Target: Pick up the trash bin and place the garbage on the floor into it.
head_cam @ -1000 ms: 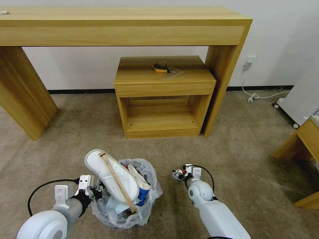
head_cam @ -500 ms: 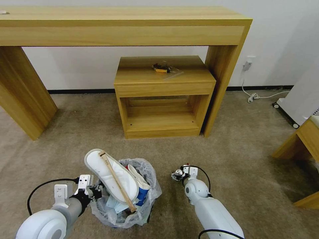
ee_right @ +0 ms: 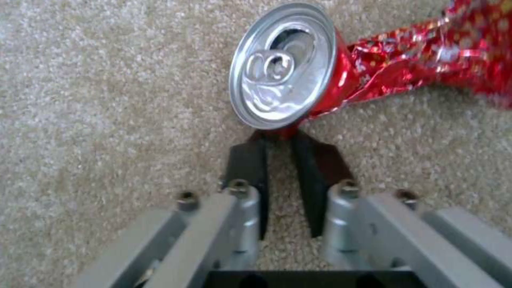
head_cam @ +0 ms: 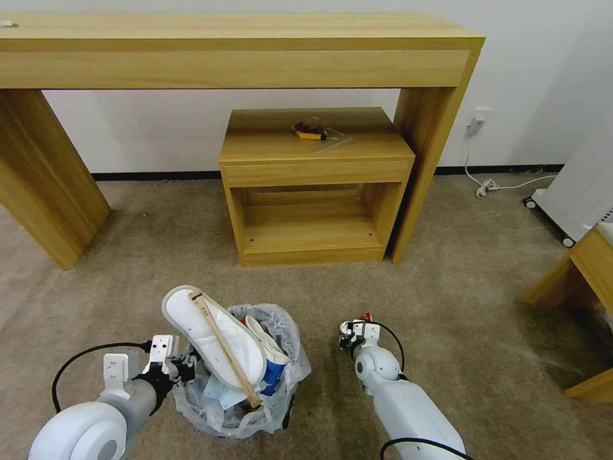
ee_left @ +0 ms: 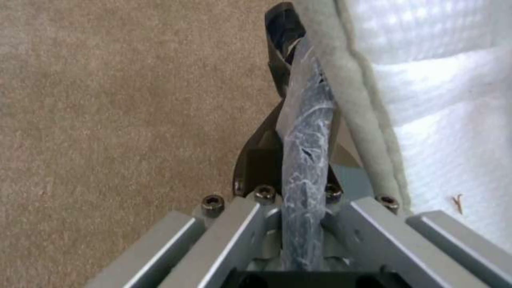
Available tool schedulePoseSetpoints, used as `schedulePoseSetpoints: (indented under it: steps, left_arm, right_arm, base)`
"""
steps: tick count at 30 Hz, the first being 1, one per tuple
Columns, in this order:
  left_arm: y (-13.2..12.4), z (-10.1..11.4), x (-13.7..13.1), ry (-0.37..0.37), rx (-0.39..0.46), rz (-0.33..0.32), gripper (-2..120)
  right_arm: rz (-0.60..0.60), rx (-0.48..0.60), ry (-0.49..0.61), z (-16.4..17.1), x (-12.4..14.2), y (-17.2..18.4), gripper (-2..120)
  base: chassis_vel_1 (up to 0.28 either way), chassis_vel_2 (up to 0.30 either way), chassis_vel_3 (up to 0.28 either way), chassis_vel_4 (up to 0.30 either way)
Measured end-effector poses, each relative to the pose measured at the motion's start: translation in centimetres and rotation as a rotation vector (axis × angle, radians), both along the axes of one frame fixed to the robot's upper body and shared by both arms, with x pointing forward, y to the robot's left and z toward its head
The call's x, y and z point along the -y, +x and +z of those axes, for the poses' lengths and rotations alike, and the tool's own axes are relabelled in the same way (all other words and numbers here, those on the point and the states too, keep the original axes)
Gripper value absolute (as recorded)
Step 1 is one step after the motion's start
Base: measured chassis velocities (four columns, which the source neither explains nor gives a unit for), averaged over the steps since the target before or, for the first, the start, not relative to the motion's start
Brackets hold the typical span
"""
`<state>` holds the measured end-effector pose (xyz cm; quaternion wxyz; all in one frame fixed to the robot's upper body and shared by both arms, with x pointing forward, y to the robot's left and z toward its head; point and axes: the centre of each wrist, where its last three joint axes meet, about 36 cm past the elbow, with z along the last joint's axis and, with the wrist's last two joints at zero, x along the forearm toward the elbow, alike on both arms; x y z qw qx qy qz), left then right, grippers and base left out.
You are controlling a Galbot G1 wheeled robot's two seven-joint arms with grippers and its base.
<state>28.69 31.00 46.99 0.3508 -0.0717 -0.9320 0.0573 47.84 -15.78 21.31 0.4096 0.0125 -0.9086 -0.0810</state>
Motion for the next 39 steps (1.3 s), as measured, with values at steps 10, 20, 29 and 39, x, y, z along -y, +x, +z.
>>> schedulePoseSetpoints:
  steps: [10, 20, 29, 39]
  left_arm:
    - [0.1, 0.0, -0.1, -0.003, 0.002, 0.001, 0]
    - [0.1, -0.2, 0.2, -0.01, -0.002, -0.005, 0]
    - [-0.2, 0.1, 0.3, -0.006, 0.002, -0.005, 0]
    - [-0.2, 0.2, 0.3, -0.007, 0.005, -0.006, 0]
  right_arm:
    - [0.005, 0.052, -0.069, 2.2, 0.0, -1.3, 7]
    - [-0.013, 0.057, -0.064, 4.6, 1.0, 0.0, 45]
    - [-0.017, 0.043, -0.066, 3.8, 0.3, 2.2, 79]
    - [-0.121, 0.014, 0.046, 4.7, -0.9, 4.4, 100]
  base:
    - [0.0, 0.0, 0.0, 0.0]
    - [0.0, 0.0, 0.0, 0.0]
    - [0.0, 0.0, 0.0, 0.0]
    - [0.0, 0.0, 0.0, 0.0]
